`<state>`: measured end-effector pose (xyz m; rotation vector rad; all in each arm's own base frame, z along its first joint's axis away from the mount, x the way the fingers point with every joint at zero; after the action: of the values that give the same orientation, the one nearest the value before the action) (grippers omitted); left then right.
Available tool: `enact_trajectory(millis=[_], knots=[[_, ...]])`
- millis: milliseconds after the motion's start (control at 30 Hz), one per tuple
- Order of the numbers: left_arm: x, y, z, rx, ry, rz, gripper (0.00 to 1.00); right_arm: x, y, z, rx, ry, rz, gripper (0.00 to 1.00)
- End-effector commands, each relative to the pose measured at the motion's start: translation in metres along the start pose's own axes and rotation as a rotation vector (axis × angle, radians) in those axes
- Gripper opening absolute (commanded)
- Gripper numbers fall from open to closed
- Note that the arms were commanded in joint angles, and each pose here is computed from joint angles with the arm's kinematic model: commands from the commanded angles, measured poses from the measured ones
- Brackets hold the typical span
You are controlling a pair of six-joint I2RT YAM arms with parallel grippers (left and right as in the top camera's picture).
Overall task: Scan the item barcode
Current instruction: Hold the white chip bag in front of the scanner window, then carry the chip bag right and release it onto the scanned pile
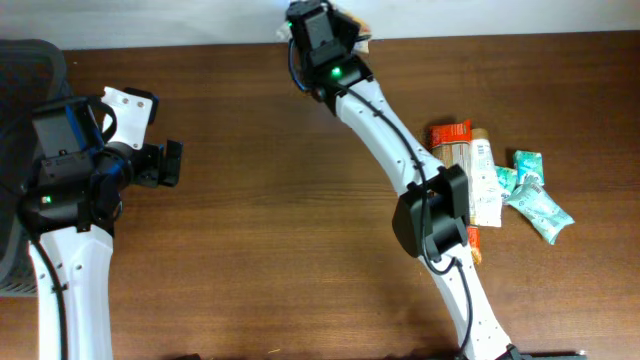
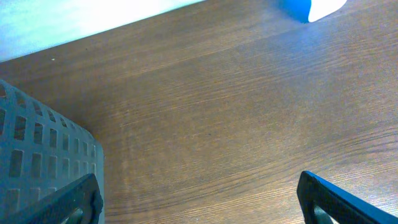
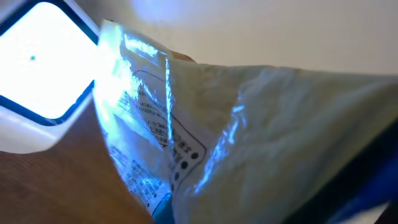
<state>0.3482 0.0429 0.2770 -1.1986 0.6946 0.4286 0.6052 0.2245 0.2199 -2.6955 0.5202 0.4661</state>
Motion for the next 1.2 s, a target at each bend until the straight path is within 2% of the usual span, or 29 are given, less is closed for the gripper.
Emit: enact_trajectory(millis=[0, 300, 633, 767, 1033, 1167], knots=[[-0.005, -0.002, 0.001, 0.017, -0.009, -0.013, 0.99, -0.008, -0.006, -0.002, 0.003, 0.033, 0.009, 0.04], [-0.005, -0.002, 0.001, 0.017, -0.009, -0.013, 0.99, -0.010, -0.001, -0.033, 0.056, 0.187, 0.066, 0.04], [-0.005, -0.002, 0.001, 0.017, -0.008, -0.013, 0.99, 0.003, 0.001, -0.006, 0.012, 0.153, 0.081, 0.04], [-0.005, -0.002, 0.001, 0.017, -0.009, -0.013, 0.99, -0.002, 0.005, 0.012, -0.072, 0.094, 0.111, 0.04], [-0.005, -0.002, 0.001, 0.017, -0.009, -0.013, 0.99, -0.039, -0.033, 0.045, -0.123, 0.049, 0.019, 0.04], [-0.005, -0.002, 0.001, 0.017, -0.008, -0.013, 0.99, -0.045, -0.036, 0.052, -0.147, 0.034, 0.015, 0.04]])
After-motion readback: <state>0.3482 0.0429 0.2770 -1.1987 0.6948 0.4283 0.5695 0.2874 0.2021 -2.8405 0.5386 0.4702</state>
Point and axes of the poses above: each gripper's point midway between its finger pads, its own x axis out along the fingers, its own z axis along the line the jaws close on, y = z × x, the point moved 3 cm from there along -x, back along the fingers, and after that the axes turned 4 degrees about x, right-handed, at the moved point
